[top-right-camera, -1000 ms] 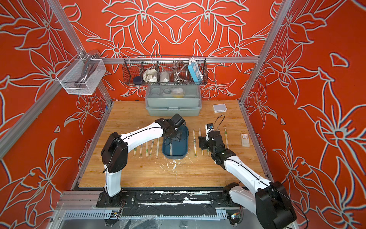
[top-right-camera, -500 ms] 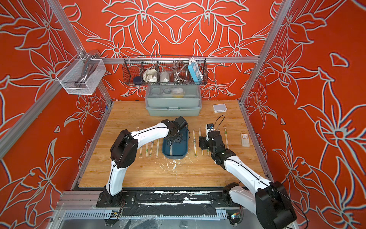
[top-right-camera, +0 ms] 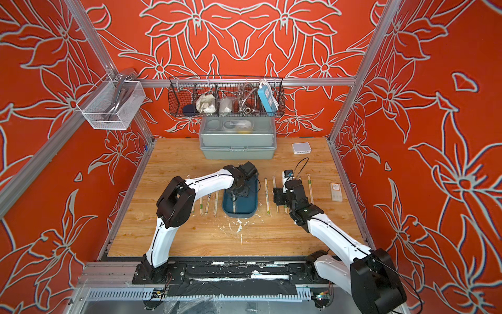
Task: Take the paired disposable chopsticks out of the storage box
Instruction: Pick up the paired disposable chopsticks from the storage box.
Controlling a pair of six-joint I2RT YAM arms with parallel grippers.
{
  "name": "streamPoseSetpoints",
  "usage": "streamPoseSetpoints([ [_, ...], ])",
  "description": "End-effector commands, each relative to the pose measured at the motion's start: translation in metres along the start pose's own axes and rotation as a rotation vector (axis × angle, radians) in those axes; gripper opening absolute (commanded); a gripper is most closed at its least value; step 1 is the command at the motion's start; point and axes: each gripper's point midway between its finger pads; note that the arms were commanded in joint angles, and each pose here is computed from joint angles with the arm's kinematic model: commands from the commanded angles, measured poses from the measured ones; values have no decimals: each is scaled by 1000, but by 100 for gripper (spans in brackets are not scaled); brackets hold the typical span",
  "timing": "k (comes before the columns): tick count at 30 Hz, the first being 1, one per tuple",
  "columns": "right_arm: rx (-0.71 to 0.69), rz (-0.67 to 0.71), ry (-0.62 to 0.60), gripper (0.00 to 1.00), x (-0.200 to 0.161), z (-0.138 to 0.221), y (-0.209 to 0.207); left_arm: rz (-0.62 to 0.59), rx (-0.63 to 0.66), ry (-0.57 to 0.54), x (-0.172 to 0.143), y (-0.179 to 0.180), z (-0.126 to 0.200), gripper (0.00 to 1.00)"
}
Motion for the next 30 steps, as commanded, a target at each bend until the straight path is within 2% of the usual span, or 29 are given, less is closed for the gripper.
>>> streamPoseSetpoints([
  [1,-13,-3,2,68,3,1,0,33,34,15,-4,10,-10,69],
  [5,-17,-5,1,67,4,1,-1,35,17,49,-11,7,-21,68],
  [8,-25,-5,0,67,4,2,-2,33,7,71,-15,5,-27,61],
  [12,-34,-5,3,67,3,1,-4,26,-12,85,-17,0,-30,48],
  [14,-34,-6,4,67,3,1,-4,24,-29,91,-18,-3,-30,38],
  [18,-43,-6,7,67,2,1,-5,18,-41,101,-20,-5,-29,27],
  [30,-50,-4,17,67,1,-2,-6,-5,-42,117,-22,-5,-33,11],
])
Point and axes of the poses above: each gripper's point midway between its finger pads, its own z axis back along the fingers, its own y axis along the line the jaws close on, x = y × z, and after that the axes turned 4 degrees about z, right-handed
